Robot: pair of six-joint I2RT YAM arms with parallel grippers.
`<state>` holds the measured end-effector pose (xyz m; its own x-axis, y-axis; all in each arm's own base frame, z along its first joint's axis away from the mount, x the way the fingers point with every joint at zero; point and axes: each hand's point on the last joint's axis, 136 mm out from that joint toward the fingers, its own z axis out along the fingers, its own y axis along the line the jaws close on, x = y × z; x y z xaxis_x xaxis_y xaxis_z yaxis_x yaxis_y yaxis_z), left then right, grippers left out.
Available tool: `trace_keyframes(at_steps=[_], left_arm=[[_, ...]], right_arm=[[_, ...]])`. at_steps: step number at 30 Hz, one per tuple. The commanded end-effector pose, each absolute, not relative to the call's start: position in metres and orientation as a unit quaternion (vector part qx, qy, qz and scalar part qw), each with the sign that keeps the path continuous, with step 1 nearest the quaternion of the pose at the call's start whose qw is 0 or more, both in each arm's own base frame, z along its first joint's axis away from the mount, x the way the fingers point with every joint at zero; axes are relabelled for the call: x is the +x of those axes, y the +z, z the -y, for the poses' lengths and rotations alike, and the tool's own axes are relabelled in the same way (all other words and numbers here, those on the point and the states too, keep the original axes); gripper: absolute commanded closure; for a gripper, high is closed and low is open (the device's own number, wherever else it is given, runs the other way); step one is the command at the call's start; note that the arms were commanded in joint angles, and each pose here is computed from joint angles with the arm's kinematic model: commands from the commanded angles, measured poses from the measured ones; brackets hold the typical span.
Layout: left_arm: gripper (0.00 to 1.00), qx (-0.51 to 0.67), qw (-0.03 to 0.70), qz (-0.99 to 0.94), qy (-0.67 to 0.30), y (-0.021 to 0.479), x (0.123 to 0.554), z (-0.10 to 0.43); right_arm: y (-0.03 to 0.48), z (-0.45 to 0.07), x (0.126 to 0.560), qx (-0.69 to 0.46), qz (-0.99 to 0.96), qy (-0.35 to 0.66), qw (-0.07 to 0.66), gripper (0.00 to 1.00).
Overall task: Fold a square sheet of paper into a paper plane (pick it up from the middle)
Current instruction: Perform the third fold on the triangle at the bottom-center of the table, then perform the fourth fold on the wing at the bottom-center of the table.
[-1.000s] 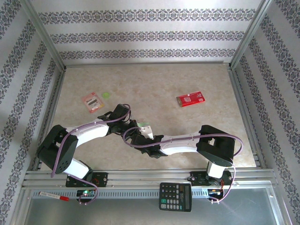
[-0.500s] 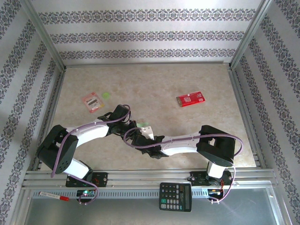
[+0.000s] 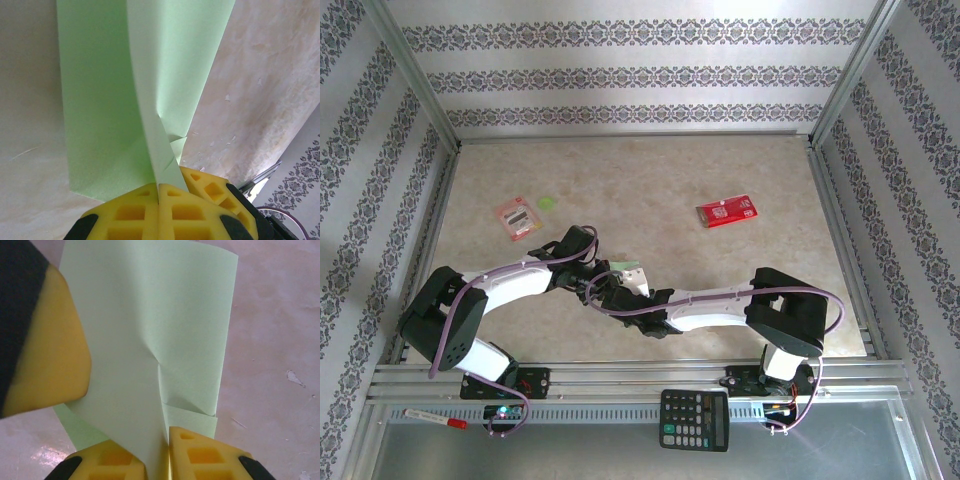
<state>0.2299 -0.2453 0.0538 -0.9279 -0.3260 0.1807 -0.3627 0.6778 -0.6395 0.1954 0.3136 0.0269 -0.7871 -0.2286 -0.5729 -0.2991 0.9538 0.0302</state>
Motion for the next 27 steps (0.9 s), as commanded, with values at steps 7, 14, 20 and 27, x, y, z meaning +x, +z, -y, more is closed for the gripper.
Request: trace_keyframes(at_steps=[7, 14, 20, 27], left_arm=[[1.00, 0.178, 0.032, 0.920, 0.348, 0.047, 0.223, 0.245], [1.00, 0.178, 0.032, 0.920, 0.347, 0.045, 0.222, 0.244], [1.00, 0.178, 0.031, 0.920, 0.348, 0.046, 0.222, 0.244], [0.86, 0.169, 0.012, 0.922, 0.348, 0.058, 0.229, 0.242]], right_arm=[[0.033, -0.308, 0.198, -0.141, -0.942, 0.054, 0.301, 0.87], [0.035, -0.308, 0.198, -0.142, -0.941, 0.056, 0.303, 0.92], [0.028, -0.303, 0.197, -0.142, -0.943, 0.056, 0.296, 0.99], [0.027, -0.303, 0.194, -0.157, -0.934, 0.099, 0.305, 1.00]])
